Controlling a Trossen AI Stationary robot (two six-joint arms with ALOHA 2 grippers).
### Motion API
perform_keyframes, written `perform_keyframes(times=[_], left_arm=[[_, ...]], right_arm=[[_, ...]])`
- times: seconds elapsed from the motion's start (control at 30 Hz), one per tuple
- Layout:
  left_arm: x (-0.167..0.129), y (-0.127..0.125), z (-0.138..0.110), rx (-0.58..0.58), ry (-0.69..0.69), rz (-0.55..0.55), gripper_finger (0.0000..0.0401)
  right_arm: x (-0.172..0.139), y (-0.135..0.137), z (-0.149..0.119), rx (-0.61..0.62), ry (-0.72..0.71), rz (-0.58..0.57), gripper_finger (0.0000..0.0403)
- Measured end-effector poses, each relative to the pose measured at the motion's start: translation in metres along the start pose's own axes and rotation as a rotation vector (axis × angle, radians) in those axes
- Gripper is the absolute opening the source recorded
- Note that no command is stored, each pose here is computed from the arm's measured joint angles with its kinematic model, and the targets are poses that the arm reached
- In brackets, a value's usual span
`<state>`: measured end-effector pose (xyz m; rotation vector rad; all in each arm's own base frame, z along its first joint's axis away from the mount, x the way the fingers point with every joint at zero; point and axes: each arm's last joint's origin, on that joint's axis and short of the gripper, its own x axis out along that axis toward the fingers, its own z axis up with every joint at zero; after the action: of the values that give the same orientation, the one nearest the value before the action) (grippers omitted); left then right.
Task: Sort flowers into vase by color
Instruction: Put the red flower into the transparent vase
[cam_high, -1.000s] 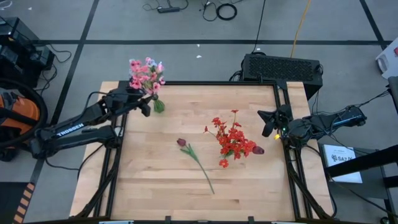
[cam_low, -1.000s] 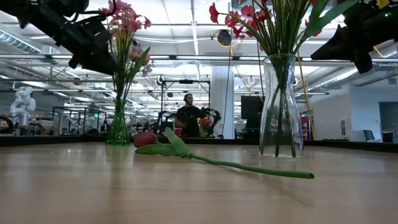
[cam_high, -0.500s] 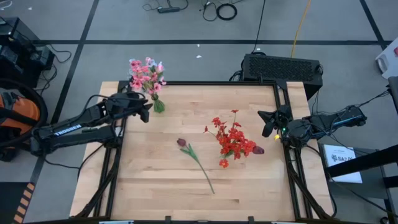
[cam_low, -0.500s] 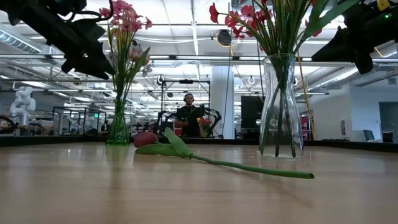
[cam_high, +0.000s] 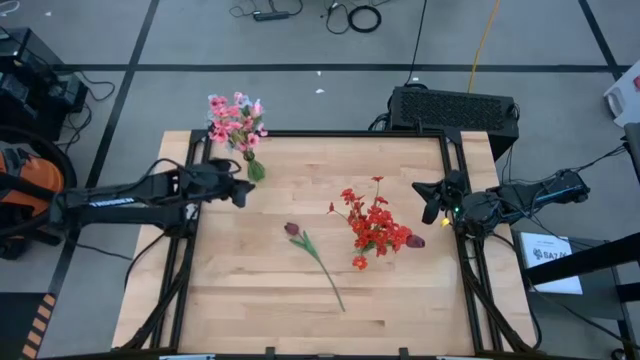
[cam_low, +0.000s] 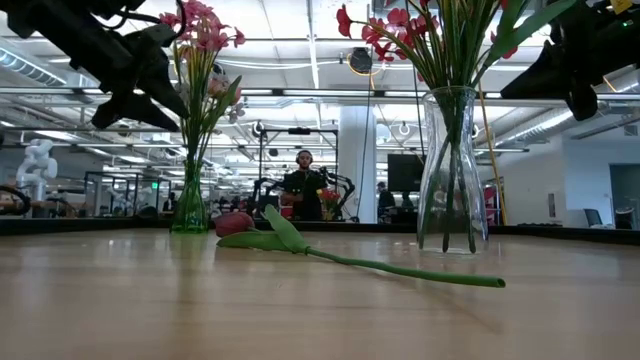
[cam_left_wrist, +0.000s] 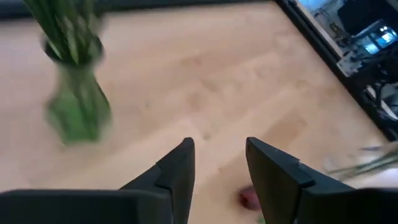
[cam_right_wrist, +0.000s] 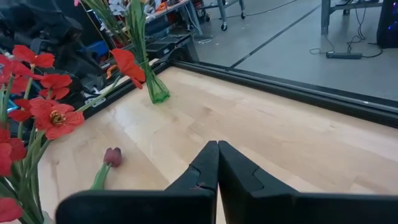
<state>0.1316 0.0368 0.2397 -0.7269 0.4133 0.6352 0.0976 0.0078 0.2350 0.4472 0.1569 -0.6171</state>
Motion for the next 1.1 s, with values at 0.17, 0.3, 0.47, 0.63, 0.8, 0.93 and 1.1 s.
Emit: perform_keyframes(times=[0.17,0.3,0.47,0.63,0.8,0.93,1.1], left_arm=[[0.01,-0.017,-0.012,-0.066,0.08,-0.054,0.0138],[0.02,-0.035,-0.025,-0.097,0.096,-0.089,0.0136],[0.031,-0.057,-0.047,-0.165,0.121,-0.104,0.0136],[0.039,-0.081,-0.074,-0.206,0.163,-0.181,0.0136],[0.041,-0.118,-0.09,-0.191,0.152,-0.186,0.0136],[0.046,-0.153,-0.093,-0.155,0.163,-0.17,0.0136],[0.061,-0.179,-0.098,-0.235,0.209,-0.003,0.0136]], right_arm=[[0.0,0.0,0.0,-0.001,0.0,-0.001,0.0],[0.0,0.001,-0.001,-0.001,0.021,0.023,0.0],[0.0,0.002,-0.002,0.029,0.071,0.073,0.0],[0.0,0.0,-0.005,0.049,0.095,0.055,0.0],[0.0,-0.002,-0.006,0.061,0.106,0.045,0.0],[0.0,-0.001,-0.006,0.062,0.105,0.045,0.0],[0.0,-0.001,-0.006,0.061,0.105,0.046,0.0]])
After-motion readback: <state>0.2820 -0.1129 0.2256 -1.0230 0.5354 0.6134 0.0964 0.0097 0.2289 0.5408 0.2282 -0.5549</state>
